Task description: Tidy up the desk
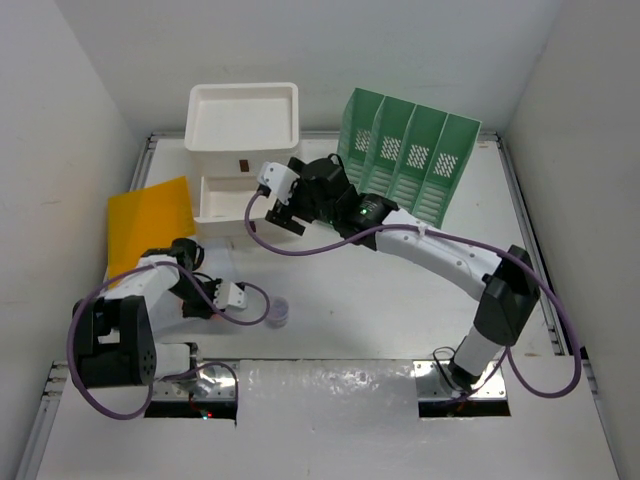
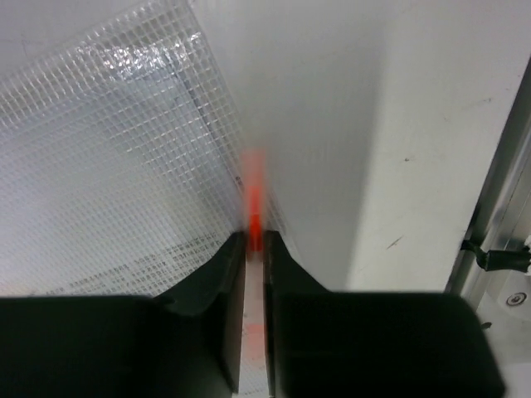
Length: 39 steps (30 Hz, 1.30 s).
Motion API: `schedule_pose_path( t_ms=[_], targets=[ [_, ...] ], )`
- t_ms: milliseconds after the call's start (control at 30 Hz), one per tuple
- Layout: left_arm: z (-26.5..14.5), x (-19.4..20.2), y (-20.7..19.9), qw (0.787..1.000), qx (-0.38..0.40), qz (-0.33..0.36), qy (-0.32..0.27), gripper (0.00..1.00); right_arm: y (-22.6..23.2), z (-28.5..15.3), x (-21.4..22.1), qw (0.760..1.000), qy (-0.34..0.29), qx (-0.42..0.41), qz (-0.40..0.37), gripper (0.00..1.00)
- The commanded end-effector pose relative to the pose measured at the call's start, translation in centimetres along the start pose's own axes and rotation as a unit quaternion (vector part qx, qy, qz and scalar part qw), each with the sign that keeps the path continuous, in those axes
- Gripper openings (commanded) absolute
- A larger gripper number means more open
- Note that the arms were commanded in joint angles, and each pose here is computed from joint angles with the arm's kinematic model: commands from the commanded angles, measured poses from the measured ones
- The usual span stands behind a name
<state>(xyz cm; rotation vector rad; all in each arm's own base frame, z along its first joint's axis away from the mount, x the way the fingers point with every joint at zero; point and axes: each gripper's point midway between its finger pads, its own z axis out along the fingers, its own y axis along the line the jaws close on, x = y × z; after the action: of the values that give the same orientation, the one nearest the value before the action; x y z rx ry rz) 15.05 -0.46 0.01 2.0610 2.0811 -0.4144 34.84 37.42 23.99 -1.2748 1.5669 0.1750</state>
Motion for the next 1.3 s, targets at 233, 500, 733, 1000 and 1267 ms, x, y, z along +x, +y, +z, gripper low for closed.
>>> schedule_pose_path(
  t_ms=[233,500,733,1000,1267],
  targets=[
    [-2.3,-4.4,-0.1,0.995,0.02,-0.01,-0.093,0.0,-1.5,-3.1,-2.7,0.997,-0.059,0.034,0.023,0.84],
    [-14.2,-11.5,6.5,0.968,-0.091,-0.113,-0.206,0.0,-3.3,-5.1,-0.3,0.991,-0.028,0.109,0.067,0.84],
    [-25.5,-15.2,17.9,0.882,-0.339,-0.152,-0.291,0.0,-7.0,-8.9,2.7,0.95,-0.042,0.237,0.197,0.82],
    [-21.9,-18.6,21.3,0.914,-0.314,-0.054,-0.25,0.0,-6.2,-9.0,5.0,0.952,-0.014,0.241,0.187,0.83],
    [-26.8,-19.6,23.9,0.866,-0.41,-0.097,-0.269,1.0,-4.0,-7.5,7.5,0.954,0.014,0.216,0.208,0.86]
  ],
)
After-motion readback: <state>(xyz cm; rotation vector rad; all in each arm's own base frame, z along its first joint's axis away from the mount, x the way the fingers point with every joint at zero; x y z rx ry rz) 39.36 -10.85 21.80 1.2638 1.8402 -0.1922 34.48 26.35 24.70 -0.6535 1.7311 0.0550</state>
